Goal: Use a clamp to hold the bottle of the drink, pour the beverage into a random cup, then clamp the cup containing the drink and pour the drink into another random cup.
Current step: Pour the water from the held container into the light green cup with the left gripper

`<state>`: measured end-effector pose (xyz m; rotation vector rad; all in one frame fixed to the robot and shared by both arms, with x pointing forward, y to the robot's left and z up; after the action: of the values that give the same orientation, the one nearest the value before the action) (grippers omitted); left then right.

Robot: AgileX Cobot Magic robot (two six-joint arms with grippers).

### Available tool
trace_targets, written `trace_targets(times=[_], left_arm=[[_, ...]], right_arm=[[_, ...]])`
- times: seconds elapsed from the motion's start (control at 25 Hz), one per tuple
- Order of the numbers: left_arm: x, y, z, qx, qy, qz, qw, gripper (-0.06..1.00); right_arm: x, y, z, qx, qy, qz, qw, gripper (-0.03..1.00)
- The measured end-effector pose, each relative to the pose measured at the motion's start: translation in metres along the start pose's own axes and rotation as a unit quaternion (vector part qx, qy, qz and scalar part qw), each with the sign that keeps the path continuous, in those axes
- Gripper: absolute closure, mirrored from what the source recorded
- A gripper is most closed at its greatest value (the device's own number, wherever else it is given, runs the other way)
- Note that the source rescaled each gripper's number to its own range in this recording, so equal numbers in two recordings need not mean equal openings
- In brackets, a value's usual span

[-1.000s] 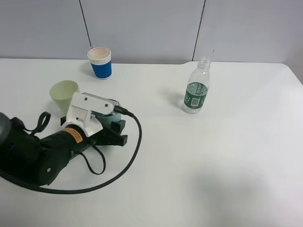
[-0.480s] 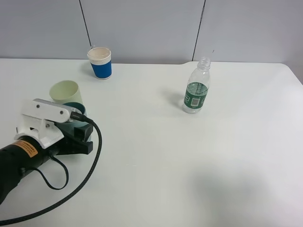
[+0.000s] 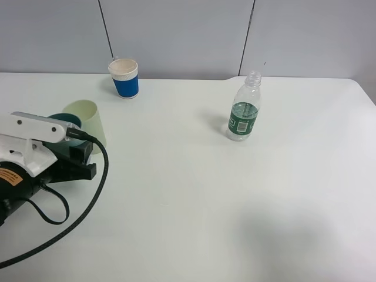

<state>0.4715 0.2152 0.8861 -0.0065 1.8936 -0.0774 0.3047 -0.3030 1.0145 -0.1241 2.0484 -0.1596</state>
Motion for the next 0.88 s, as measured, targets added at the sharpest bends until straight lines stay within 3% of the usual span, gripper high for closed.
trace_targets(times=[0.52, 0.88], left_arm=[[-0.026, 0.027, -0.005, -0.056, -0.027, -0.016, 0.998, 0.91], [-0.049, 0.029, 0.015, -0.045, -0.022, -0.006, 0.999, 0.91]], right_arm=[[0.0, 0.0, 0.0, 0.0, 0.0, 0.0, 1.0, -0.03], [0.0, 0.0, 0.0, 0.0, 0.0, 0.0, 1.0, -0.03]])
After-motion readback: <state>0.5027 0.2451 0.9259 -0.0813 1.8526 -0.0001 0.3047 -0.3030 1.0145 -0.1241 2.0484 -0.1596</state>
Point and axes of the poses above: a point on each arm's last joint axis where the gripper is mounted, z pointing out along that axis toward the gripper, y along the wrist's bending axis when the last joint is at zero, x = y × z, the point moved 8 cm from there along z, pointing out along that axis toward the gripper, and after that the axes turned 9 degrees about -z, right-handed, at the moved point
